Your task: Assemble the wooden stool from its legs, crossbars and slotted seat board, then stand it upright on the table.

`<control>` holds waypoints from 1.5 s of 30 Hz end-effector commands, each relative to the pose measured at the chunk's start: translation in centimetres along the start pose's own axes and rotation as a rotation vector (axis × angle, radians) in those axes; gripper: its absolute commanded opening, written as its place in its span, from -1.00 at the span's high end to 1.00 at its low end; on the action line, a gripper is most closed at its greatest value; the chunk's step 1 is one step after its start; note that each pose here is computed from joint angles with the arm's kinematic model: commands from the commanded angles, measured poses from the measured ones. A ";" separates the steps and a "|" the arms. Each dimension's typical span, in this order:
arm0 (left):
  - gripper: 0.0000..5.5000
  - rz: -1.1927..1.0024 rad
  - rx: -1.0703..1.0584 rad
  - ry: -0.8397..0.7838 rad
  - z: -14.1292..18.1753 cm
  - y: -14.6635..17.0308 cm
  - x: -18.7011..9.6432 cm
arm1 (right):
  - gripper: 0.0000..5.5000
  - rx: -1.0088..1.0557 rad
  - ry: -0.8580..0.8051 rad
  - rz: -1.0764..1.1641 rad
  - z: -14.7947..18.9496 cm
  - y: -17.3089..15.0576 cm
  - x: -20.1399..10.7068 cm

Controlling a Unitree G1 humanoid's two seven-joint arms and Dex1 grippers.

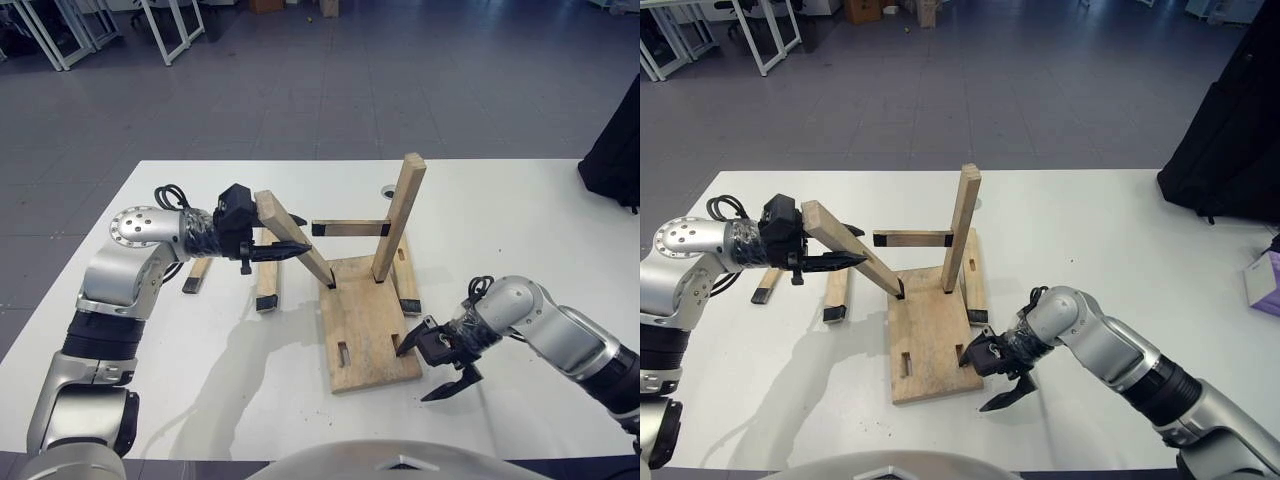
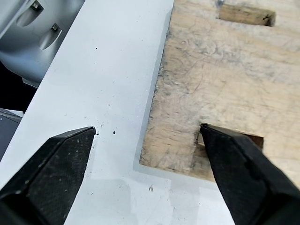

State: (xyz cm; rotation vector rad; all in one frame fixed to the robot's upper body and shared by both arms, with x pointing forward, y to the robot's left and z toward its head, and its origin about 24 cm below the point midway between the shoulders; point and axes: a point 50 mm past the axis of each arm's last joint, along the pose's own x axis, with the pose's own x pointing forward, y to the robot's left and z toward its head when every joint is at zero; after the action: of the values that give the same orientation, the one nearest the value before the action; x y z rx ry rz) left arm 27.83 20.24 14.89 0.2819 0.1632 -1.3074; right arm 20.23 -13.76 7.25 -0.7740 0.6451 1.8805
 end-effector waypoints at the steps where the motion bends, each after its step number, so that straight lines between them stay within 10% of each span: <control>1: 0.25 0.004 -0.148 0.161 -3.1 -0.6 -0.7 | -0.50 0.153 0.051 0.073 -2.7 1.0 1.5; 45: 0.25 0.038 -0.753 0.040 -7.4 -3.8 1.0 | -0.50 0.167 0.046 0.040 -3.4 0.4 2.3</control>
State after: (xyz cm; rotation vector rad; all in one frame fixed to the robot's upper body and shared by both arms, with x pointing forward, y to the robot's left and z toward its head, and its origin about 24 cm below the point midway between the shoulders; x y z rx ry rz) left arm 27.51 21.54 13.47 -0.1187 0.3380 -1.1201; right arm 21.48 -14.21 7.13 -0.7401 0.6523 1.8882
